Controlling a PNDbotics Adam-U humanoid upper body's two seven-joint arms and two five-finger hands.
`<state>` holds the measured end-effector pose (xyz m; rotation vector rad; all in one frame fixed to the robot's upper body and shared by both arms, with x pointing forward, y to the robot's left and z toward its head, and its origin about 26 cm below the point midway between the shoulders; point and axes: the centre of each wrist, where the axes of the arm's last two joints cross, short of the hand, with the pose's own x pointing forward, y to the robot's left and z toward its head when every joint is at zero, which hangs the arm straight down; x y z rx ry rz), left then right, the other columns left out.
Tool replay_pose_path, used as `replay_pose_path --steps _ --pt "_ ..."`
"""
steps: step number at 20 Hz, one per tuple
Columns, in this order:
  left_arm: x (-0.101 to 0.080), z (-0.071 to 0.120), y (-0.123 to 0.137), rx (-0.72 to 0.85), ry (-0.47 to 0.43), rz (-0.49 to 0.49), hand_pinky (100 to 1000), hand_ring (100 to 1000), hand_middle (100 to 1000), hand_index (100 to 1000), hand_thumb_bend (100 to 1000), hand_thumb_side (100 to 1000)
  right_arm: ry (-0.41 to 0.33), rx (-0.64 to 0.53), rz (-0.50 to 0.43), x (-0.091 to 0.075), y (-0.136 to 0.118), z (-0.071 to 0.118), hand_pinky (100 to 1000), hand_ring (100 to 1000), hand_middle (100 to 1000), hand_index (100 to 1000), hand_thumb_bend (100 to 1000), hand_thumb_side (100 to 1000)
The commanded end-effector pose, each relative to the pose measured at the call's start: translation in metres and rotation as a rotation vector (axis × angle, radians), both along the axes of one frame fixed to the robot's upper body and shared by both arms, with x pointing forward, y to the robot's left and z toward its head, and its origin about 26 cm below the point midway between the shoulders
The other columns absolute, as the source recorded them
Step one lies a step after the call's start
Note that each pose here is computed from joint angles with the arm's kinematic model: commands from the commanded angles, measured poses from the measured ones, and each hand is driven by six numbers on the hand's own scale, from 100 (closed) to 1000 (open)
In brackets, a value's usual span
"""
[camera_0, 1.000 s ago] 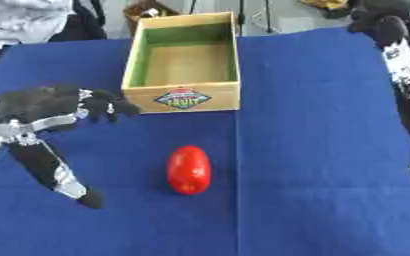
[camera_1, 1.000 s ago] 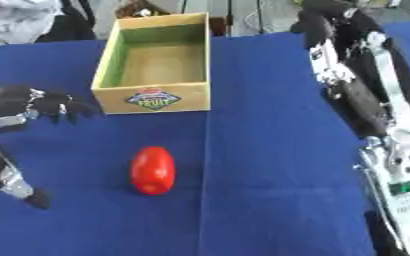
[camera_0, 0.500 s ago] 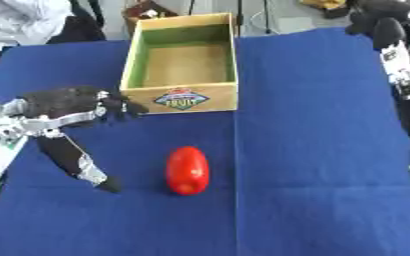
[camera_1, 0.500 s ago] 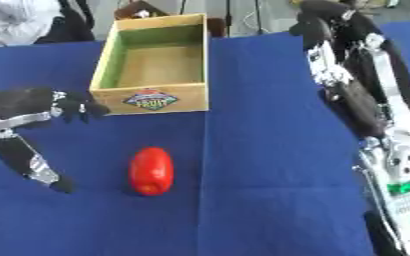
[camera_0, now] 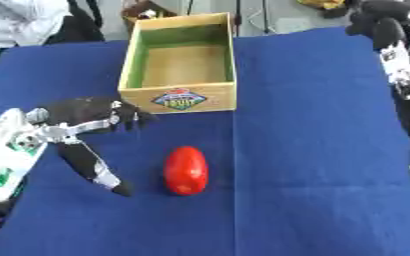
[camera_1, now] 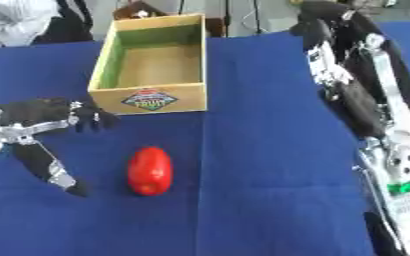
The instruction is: Pick up objects on the table and place them in the box.
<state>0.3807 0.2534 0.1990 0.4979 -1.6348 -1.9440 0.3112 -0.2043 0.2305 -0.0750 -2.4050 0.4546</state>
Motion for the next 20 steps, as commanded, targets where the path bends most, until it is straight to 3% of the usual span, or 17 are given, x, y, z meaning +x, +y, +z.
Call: replay_pose_path --steps 1,20 --pt "0.002 0.008 -0.007 0.006 -0.016 -0.017 514 641 704 965 882 734 -0.026 -0.003 -0.01 -0.003 -0.003 0.007 954 865 613 809 100 618" --pt "0.008 -0.005 -0.032 -0.064 0.009 -0.001 530 650 720 979 878 748 -0.017 0.001 -0.026 -0.003 -0.005 0.004 956 862 609 806 100 608"
